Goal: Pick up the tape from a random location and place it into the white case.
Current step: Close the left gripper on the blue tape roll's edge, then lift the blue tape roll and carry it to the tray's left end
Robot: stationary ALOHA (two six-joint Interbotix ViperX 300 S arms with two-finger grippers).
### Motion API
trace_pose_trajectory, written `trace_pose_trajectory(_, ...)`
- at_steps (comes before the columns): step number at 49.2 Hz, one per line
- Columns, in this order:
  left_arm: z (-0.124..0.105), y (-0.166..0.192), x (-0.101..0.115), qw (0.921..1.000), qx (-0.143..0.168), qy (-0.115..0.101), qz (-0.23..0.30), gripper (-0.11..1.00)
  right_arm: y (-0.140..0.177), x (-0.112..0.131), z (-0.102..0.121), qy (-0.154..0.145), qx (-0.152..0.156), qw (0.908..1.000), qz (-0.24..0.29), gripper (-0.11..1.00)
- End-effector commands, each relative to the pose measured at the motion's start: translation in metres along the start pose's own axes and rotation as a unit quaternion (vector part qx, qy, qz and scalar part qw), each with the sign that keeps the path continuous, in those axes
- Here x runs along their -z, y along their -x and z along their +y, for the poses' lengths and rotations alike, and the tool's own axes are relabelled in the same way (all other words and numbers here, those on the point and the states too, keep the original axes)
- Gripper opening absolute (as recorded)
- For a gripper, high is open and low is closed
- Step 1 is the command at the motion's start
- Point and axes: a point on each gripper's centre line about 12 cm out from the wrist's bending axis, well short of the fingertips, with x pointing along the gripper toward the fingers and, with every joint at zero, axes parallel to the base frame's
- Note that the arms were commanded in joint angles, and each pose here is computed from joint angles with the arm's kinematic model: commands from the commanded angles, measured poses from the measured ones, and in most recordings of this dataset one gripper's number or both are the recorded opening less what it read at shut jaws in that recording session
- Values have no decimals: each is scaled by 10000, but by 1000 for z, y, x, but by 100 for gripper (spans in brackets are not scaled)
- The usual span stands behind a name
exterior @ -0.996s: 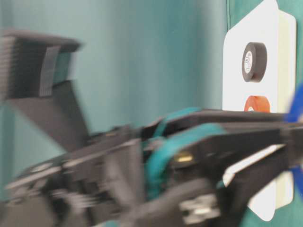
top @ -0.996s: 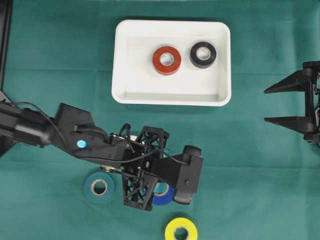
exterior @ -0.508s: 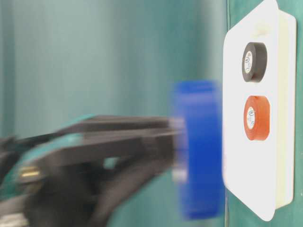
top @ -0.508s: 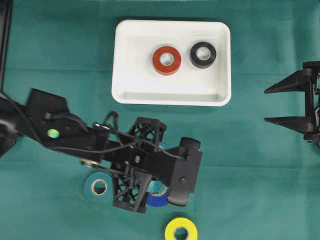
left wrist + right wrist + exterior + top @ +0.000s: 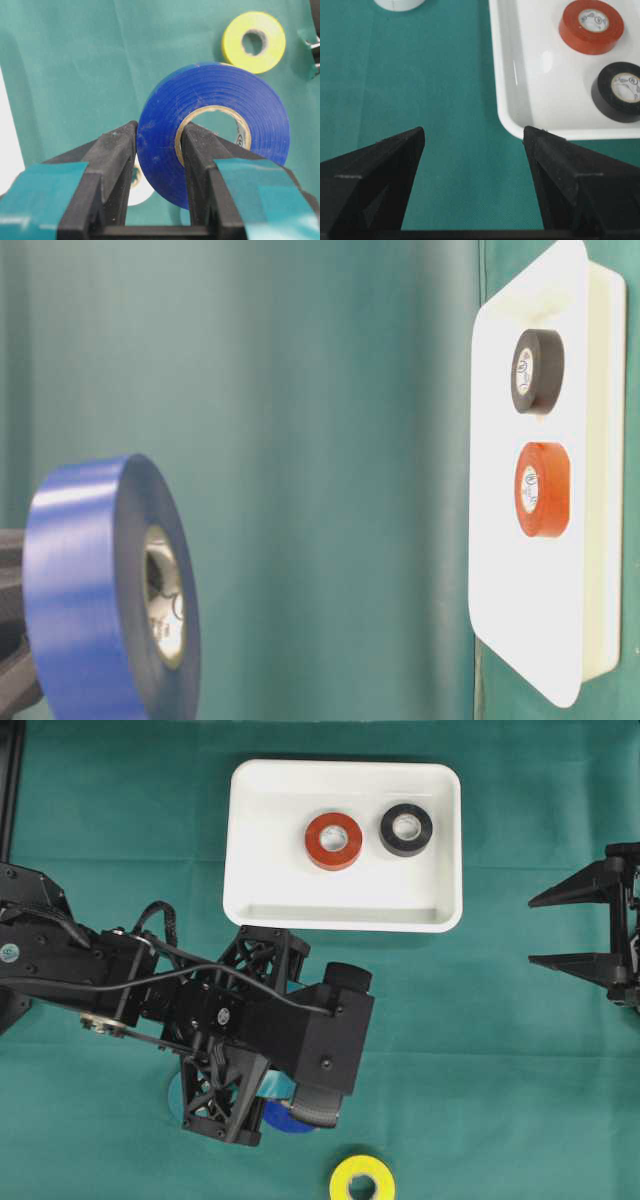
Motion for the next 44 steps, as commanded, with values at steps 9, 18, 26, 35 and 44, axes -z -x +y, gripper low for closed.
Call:
trace_pose_trajectory(9, -1, 21, -7, 9996, -4, -17, -276, 22, 0, -9, 1, 28, -14, 9999, -99, 76)
trace_pose_trajectory(18, -1, 22, -6, 9996, -11, -21, -269, 22, 0, -10, 1, 36, -13, 9999, -107, 76)
trace_pose_trajectory(26, -1, 22, -6, 9997, -4, -17, -261, 22, 0, -10, 2, 39, -22, 9999, -113, 76)
trace_pose_trajectory(35, -1, 21, -6, 9997, -4, -9, -253, 22, 0, -10, 2, 39, -19, 9999, -106, 76)
trace_pose_trajectory(44, -1, 21, -6, 9997, -11, -13, -261, 22, 0, -10, 1, 35, -8, 10000, -92, 76)
